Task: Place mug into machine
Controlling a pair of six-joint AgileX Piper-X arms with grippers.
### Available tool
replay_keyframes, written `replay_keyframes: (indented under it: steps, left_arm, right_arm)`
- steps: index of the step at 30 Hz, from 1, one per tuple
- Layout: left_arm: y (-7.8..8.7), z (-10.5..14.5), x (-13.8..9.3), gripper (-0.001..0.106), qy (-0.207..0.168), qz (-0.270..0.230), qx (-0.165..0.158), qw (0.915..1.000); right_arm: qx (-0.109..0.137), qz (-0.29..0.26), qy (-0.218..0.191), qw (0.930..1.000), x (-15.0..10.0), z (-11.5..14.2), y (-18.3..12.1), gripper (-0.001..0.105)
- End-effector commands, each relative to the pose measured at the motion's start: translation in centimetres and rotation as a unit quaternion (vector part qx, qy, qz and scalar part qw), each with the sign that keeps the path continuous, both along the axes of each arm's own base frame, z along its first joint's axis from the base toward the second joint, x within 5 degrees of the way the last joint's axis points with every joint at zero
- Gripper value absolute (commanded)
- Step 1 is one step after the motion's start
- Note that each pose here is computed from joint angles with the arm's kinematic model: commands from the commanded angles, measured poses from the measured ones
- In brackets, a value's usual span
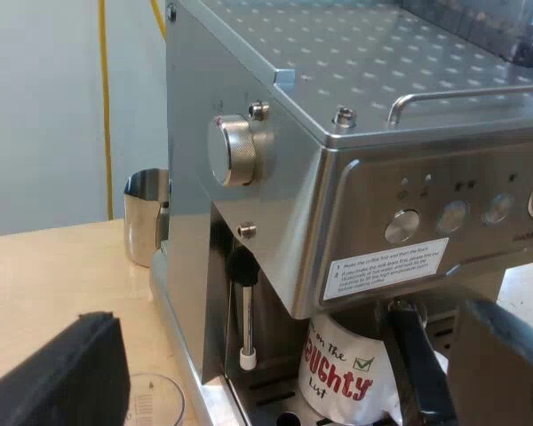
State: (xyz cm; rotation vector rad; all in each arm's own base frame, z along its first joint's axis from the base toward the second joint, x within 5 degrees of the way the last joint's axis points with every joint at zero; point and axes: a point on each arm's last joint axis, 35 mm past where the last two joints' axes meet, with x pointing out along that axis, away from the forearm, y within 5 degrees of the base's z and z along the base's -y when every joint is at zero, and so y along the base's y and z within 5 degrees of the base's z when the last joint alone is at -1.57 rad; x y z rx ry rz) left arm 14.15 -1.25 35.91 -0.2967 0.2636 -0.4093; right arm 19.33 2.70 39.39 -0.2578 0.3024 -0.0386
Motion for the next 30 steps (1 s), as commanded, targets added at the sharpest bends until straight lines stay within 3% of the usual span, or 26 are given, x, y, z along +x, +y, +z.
replay_keyframes:
  steps: [1, 2, 5, 9, 17, 19, 30]
  left_arm:
    - [0.0, 0.6, 0.0, 0.079, -0.019, -0.003, 0.002, 0.9998]
    - [0.0, 0.6, 0.0, 0.079, -0.019, -0.003, 0.002, 0.9998]
    - [0.0, 0.8, -0.3, 0.079, -0.024, -0.003, 0.002, 0.9997]
    - [0.0, 1.5, -1.6, 0.079, -0.051, -0.003, 0.004, 0.9987]
    - [-0.1, 2.3, -4.5, 0.079, -0.084, -0.003, 0.005, 0.9964]
    - [-0.2, 1.8, -6.8, 0.079, -0.076, -0.005, 0.014, 0.997]
    - [-0.3, -0.3, -11.3, 0.079, -0.027, -0.021, 0.03, 0.999]
  right_arm:
    - [-0.006, -0.034, 0.018, 0.9992, -1.1, 0.2, -1.6, 0.006]
    - [-0.017, -0.046, 0.032, 0.9983, -1.5, 0.0, -2.2, 0.001]
    - [-0.031, -0.067, 0.053, 0.9959, -2.3, -0.2, -3.1, 0.0]
    - [-0.027, -0.108, 0.058, 0.9922, -3.8, -0.6, -4.5, 0.0]
    - [-0.005, -0.056, 0.048, 0.9973, -6.0, -2.3, -4.1, 0.0]
    - [-0.005, -0.054, 0.034, 0.9979, -7.9, -3.6, -4.0, 0.0]
    - [-0.006, -0.053, -0.036, 0.9979, -12.5, -5.2, -3.6, 0.0]
